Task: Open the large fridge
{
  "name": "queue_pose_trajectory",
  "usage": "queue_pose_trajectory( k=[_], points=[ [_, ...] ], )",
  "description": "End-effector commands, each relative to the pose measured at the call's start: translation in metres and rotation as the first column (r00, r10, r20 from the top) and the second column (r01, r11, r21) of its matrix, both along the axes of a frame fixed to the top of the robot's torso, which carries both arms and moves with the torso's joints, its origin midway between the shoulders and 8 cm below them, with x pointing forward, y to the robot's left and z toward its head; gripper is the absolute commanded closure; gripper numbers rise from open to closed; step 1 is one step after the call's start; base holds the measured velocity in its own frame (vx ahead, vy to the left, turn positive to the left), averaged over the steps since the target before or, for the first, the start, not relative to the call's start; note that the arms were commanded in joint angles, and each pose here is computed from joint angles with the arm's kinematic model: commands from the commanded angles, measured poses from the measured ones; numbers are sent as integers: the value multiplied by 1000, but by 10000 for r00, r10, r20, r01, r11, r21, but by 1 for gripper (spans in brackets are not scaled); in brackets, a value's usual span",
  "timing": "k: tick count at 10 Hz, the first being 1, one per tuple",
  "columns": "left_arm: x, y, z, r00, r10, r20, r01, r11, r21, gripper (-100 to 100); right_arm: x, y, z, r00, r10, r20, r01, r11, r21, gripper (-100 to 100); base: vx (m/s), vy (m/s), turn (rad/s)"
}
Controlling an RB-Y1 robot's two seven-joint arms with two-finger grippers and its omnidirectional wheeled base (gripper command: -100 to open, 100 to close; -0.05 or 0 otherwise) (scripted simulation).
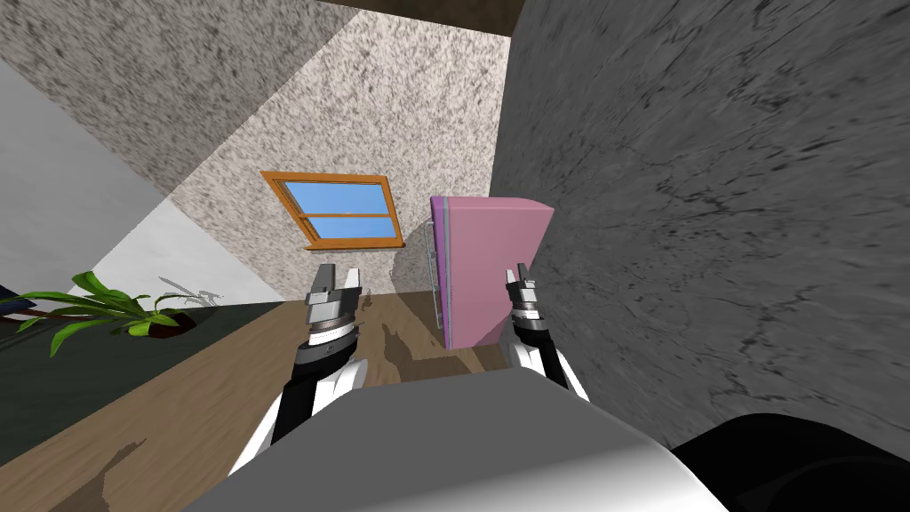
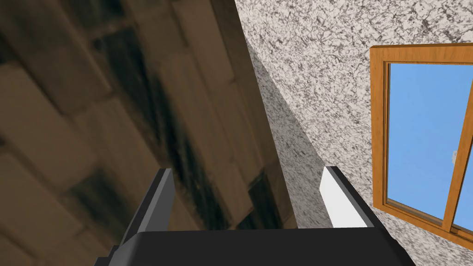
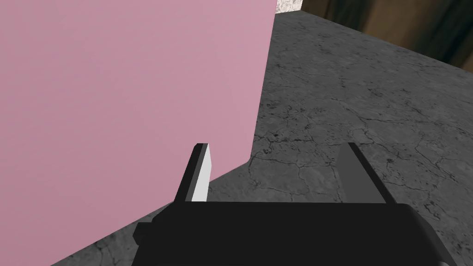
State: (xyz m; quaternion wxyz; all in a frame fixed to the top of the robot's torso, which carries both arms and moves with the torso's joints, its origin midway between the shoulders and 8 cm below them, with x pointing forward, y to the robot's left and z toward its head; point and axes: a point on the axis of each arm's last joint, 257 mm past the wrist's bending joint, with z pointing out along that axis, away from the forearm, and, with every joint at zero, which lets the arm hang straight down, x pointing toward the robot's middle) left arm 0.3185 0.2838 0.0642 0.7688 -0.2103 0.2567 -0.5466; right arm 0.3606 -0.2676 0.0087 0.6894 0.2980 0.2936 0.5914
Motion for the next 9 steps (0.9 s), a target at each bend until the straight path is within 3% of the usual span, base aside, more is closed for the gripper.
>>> queue_pose_trajectory(
  k=[1, 9],
  points=[
    [0, 0, 0, 10000, 0, 0, 0, 10000, 0, 0, 0, 0, 0, 10000, 0, 0, 0, 10000, 0, 0, 0, 0, 0],
    [0, 0, 0, 10000, 0, 4, 0, 10000, 1, 0, 0, 0, 0, 10000, 0, 4, 0, 10000, -1, 0, 0, 0, 0]
  ],
)
